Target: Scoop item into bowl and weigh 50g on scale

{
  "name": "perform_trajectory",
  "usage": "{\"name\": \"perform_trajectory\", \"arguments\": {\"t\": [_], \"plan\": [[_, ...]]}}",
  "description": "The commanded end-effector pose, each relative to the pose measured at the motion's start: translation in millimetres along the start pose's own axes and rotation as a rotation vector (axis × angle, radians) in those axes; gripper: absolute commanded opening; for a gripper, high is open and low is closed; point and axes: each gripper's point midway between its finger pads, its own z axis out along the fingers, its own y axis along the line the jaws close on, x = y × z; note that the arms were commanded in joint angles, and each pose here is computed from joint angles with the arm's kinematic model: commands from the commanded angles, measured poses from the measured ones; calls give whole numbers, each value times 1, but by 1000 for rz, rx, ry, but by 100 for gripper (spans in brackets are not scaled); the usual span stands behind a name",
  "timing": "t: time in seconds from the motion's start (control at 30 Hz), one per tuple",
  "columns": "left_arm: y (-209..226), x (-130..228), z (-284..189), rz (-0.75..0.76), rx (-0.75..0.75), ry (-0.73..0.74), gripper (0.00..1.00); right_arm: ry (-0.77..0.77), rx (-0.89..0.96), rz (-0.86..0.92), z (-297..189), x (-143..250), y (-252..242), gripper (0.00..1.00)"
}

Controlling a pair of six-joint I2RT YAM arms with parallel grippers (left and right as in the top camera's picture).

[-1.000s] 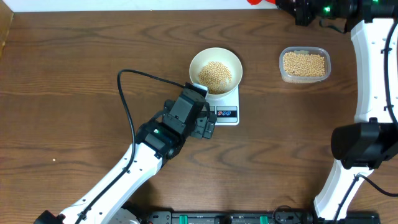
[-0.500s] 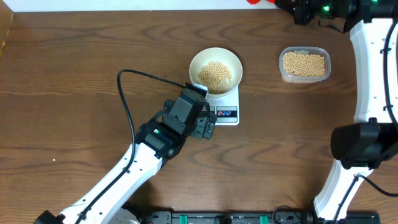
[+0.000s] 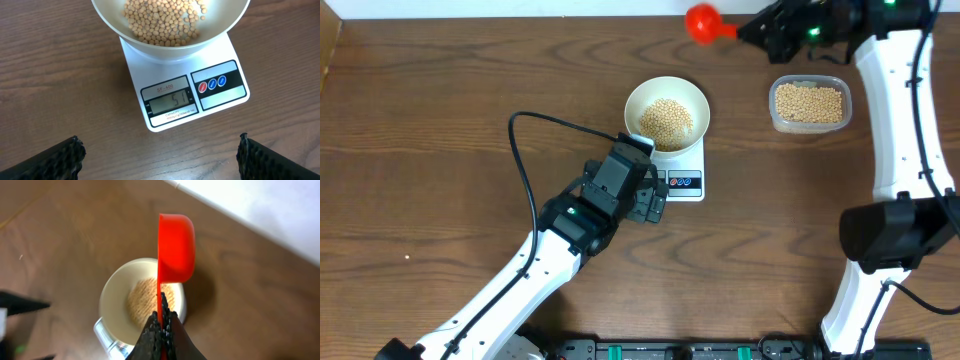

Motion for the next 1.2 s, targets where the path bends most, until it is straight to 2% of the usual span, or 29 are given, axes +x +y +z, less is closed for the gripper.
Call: {"name": "perform_trajectory", "arguments": {"t": [0.0,0.17,0.33,0.57,0.83,1.17], "plan": [[4,0,-1,4,-16,-3,99,78,-21,-19,10,13,20,1],[4,0,-1,5,-16,-3,99,227,-13,-13,23,38,43,1],[4,0,-1,4,-16,-3,99,363,121,-55,31,56,42,1],[4,1,-1,5,-17,0,99,333,210,-87,54,41,39,2],[4,2,-1,5,-18,3,99,393,173,-90,93,59,38,1],[4,2,-1,5,-18,3,99,401,220,-103,105,62,23,2]]}}
